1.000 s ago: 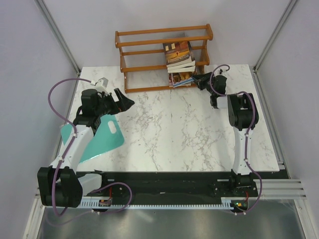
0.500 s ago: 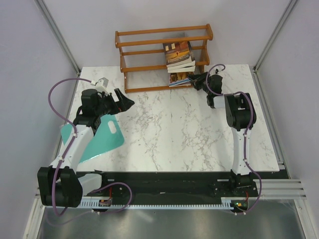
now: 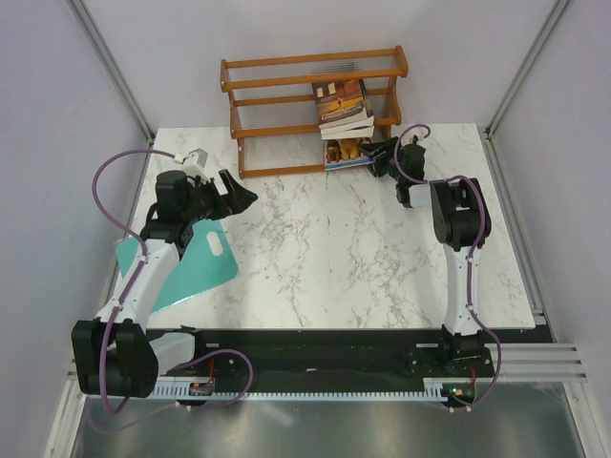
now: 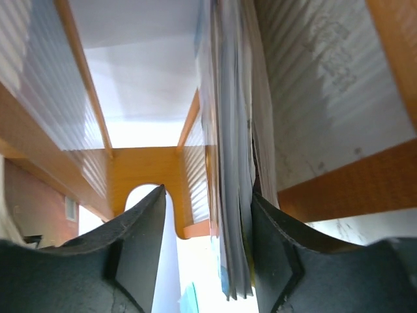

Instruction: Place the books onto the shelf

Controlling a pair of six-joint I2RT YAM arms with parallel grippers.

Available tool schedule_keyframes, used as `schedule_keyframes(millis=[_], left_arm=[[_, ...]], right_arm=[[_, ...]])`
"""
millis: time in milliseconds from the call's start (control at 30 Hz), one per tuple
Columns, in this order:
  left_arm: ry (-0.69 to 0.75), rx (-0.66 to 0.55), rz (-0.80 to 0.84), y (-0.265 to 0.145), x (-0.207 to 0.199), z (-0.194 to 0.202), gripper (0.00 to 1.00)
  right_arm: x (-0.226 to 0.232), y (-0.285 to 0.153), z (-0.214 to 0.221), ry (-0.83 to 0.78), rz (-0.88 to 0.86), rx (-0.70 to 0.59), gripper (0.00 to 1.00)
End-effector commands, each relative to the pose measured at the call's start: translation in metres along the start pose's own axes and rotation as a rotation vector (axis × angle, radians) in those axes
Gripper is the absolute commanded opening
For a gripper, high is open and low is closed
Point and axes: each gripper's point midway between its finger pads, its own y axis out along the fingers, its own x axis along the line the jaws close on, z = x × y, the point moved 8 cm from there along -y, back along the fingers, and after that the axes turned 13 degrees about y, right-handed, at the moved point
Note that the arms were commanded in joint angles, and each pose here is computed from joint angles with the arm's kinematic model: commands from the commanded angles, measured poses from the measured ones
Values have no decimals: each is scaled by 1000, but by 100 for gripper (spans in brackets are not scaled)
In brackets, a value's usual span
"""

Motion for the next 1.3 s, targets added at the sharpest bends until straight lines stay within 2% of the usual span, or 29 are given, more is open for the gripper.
schedule_keyframes(millis=[0, 133, 167, 267, 300, 433, 700, 800, 933, 967, 1067, 1267], left_arm=[[66, -43, 20, -6, -3, -7, 100], [67, -46, 23, -9, -5, -8, 100], [69, -49, 29, -11, -7, -9, 100], [71, -53, 31, -14, -8, -10, 100], [69, -49, 33, -14, -9, -9, 100], [73, -40, 30, -16, -9, -9, 100], [97, 19, 0, -15, -6, -16, 100], [95, 56, -22, -13, -3, -16, 100], [90, 115, -106, -6, 9, -17, 100], [83, 174, -119, -1, 14, -10, 100], [81, 238, -150, 7, 22, -9, 100], [60, 275, -201, 15, 30, -9, 100]], right_arm=[[17, -5, -4, -54, -5, -22, 59], [23, -7, -5, -104, 70, -31, 67], [14, -10, -6, -135, 150, -29, 70], [20, -18, -9, -218, 240, -52, 79], [20, -23, -10, -247, 263, -57, 98], [38, -47, -14, -370, 350, -114, 98], [37, -110, -8, -538, 575, -104, 98], [50, -148, -4, -606, 617, -145, 98], [53, -187, 4, -665, 692, -134, 98], [52, -195, 5, -666, 710, -131, 98], [59, -221, 12, -680, 716, -140, 98], [73, -272, 31, -682, 664, -159, 98]])
